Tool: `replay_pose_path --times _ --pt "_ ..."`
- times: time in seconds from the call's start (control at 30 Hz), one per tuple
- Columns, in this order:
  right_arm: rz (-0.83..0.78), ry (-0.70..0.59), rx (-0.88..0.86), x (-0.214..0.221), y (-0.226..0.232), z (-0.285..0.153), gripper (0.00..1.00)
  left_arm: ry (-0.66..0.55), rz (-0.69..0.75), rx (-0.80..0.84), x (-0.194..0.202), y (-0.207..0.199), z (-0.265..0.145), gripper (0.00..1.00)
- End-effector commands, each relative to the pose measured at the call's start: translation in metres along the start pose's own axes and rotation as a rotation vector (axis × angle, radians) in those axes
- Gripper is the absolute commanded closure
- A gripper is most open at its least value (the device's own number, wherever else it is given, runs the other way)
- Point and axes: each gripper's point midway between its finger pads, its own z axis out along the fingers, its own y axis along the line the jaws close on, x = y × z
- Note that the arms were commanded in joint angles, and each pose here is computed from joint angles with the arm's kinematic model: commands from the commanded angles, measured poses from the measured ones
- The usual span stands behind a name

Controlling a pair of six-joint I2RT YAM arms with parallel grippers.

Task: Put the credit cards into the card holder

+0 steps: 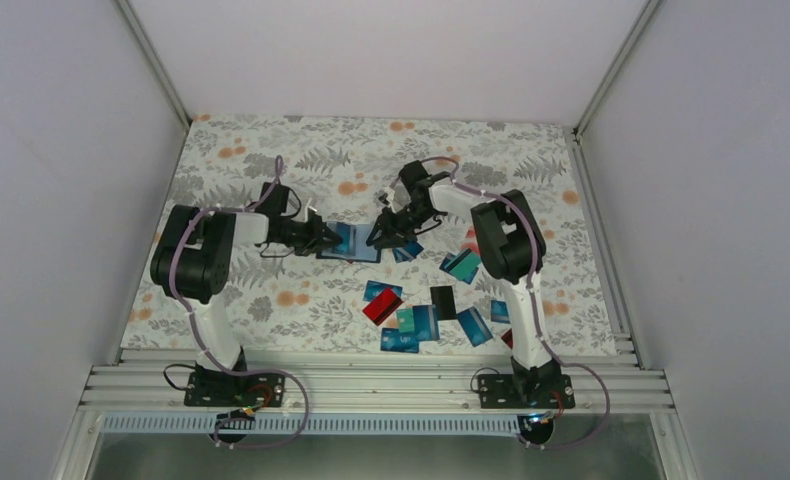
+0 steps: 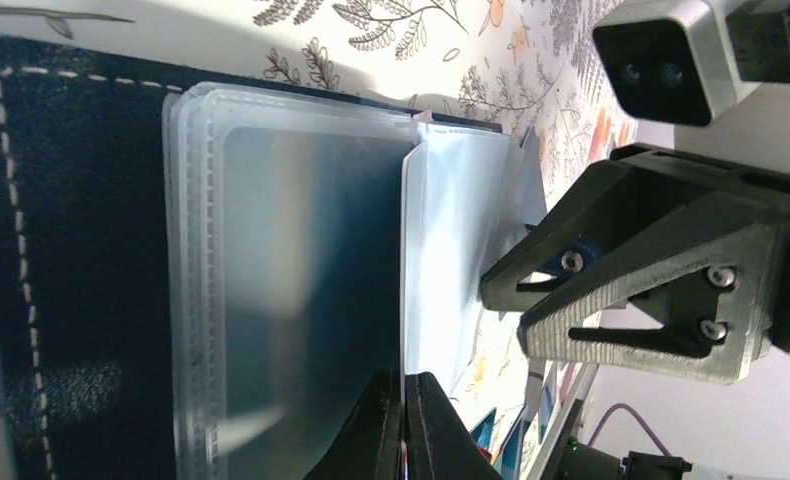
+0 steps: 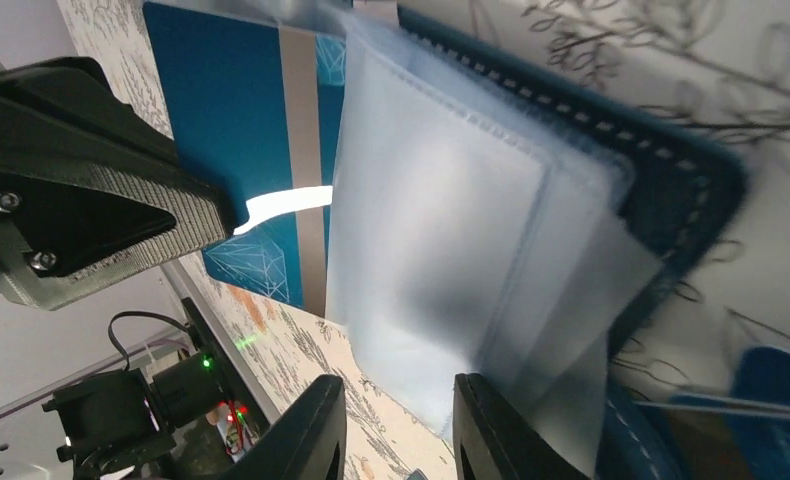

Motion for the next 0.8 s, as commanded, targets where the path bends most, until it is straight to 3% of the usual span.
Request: replay_pose_path --times 0.0,0.37,0.77 --pt "-0.067 -0.069 0.015 -0.009 0.021 -0.033 0.72 0.035 0.022 -0.034 0.006 0.006 0.007 0.98" --pt "0.001 -0.075 0.161 -0.004 -0.017 -0.031 0.84 0.058 0.047 -0.052 0.004 0.002 0.017 0.98" --pt "0.063 -0.039 0.303 0.011 -0.055 -0.026 0.89 0.069 0.056 -0.08 0.004 0.003 0.024 0.98"
